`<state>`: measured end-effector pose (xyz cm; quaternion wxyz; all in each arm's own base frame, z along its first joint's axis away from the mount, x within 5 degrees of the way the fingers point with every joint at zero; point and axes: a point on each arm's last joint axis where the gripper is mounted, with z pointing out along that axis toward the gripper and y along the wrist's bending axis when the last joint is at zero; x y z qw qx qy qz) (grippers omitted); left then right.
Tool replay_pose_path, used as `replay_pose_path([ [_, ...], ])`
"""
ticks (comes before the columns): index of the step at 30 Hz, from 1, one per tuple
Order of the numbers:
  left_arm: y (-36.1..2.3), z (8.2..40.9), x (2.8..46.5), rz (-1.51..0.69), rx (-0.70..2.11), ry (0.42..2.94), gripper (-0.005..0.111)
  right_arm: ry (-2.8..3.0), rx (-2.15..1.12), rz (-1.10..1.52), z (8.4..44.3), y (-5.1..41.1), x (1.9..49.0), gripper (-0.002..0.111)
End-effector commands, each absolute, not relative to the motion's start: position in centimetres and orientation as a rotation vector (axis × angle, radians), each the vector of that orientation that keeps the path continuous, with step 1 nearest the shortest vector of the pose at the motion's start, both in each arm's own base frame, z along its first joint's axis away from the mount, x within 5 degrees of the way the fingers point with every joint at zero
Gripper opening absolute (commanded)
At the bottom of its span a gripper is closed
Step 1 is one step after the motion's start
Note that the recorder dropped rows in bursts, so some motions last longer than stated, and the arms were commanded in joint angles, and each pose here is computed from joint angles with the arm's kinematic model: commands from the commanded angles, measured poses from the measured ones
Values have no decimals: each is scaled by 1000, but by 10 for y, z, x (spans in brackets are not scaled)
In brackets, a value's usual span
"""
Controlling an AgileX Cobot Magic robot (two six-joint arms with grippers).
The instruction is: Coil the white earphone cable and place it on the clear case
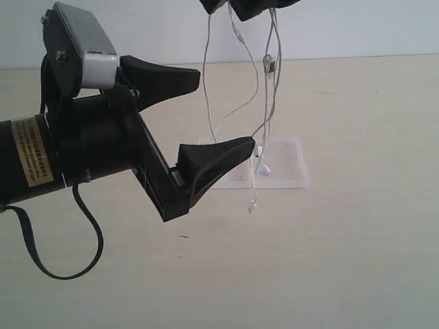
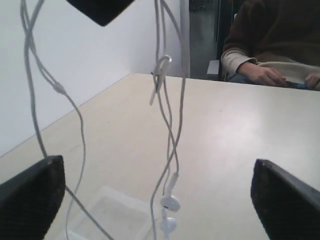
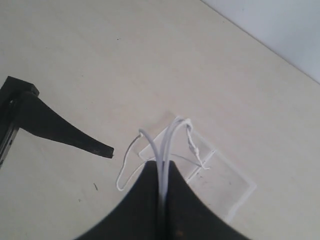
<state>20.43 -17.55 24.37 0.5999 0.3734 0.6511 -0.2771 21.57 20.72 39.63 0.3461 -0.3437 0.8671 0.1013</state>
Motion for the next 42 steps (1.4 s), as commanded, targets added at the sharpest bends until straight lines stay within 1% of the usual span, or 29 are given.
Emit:
replay_pose_path([
  [1,-177,246,205,-625,872,1493,96,2234,-881,260,398,205,216,0],
  [11,-172,249,211,-650,712,1542,96,2232,-880,261,398,206,216,0],
  [17,-176,247,210,-660,732,1542,96,2217,-892,259,399,206,217,0],
  [20,-181,240,217,-659,737,1571,96,2214,-894,259,399,206,217,0],
  [22,-185,234,224,-655,742,1594,98,2214,-894,259,399,206,217,0],
  [25,-191,228,232,-653,746,1617,105,2214,-894,259,399,206,217,0],
  [26,-193,226,235,-652,745,1624,105,2214,-894,259,399,206,217,0],
  [42,-200,232,239,-694,735,1558,105,2199,-899,234,399,205,218,0],
])
